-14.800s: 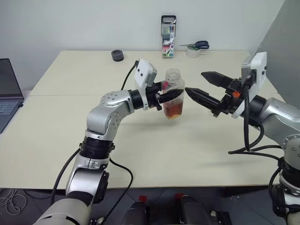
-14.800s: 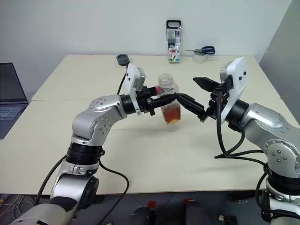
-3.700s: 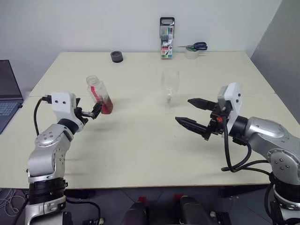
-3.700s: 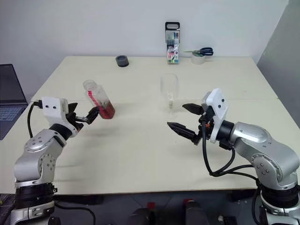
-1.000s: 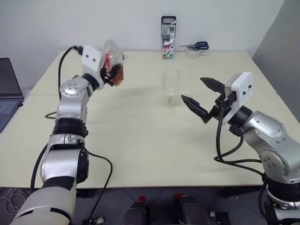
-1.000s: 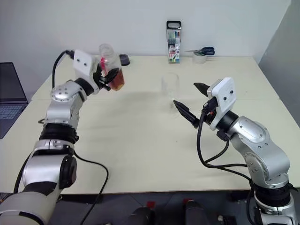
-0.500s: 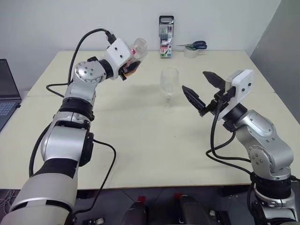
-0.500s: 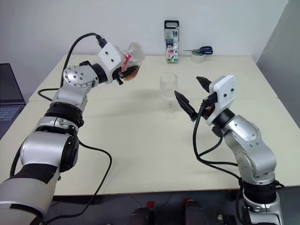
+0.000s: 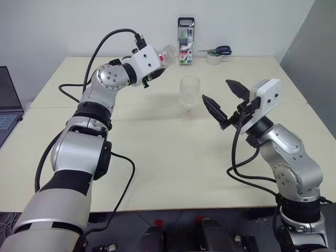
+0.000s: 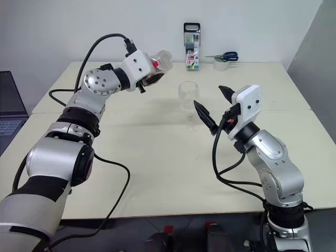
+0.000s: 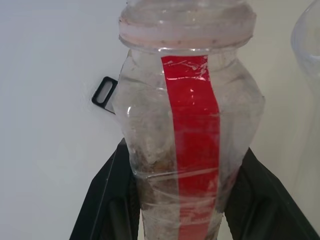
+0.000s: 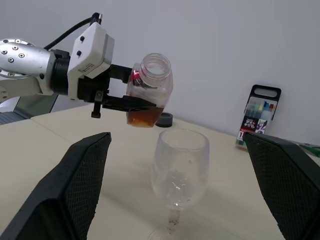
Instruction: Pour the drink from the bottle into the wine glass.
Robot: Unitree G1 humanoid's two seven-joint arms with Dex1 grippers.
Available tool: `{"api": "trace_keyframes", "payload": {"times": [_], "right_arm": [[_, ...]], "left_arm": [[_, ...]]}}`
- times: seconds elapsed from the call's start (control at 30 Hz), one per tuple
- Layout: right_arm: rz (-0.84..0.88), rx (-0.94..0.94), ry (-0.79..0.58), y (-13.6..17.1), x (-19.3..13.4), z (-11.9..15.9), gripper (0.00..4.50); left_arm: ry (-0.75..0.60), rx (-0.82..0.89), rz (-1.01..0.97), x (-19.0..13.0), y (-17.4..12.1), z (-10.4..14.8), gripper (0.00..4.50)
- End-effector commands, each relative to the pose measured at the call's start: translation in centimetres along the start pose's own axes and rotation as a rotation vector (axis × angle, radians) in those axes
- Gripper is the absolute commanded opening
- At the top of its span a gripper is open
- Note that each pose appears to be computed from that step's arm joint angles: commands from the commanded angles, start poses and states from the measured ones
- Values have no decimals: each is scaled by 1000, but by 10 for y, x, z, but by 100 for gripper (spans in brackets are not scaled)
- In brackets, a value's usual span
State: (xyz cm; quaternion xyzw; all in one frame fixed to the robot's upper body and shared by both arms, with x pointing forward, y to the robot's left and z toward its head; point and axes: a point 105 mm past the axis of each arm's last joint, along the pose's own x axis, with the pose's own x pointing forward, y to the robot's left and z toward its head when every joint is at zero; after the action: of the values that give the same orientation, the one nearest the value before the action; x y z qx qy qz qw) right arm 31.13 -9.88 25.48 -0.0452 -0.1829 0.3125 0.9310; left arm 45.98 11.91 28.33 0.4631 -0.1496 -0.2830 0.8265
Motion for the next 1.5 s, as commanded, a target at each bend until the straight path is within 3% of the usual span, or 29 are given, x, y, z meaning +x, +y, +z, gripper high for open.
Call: {"api": "trace_keyframes", "payload": {"times": [0.03, 0.67, 1.5], "right_arm": [[-1, -27, -52, 2, 0, 12, 450], [-23, -29, -54, 0, -3, 7, 450], [-17, -32, -67, 4, -3, 12, 450]], "left_arm": [[-57, 79, 48, 3, 17, 24, 174], [-51, 355, 42, 12, 17, 42, 174], [-2, 546, 47, 13, 18, 39, 174]]}}
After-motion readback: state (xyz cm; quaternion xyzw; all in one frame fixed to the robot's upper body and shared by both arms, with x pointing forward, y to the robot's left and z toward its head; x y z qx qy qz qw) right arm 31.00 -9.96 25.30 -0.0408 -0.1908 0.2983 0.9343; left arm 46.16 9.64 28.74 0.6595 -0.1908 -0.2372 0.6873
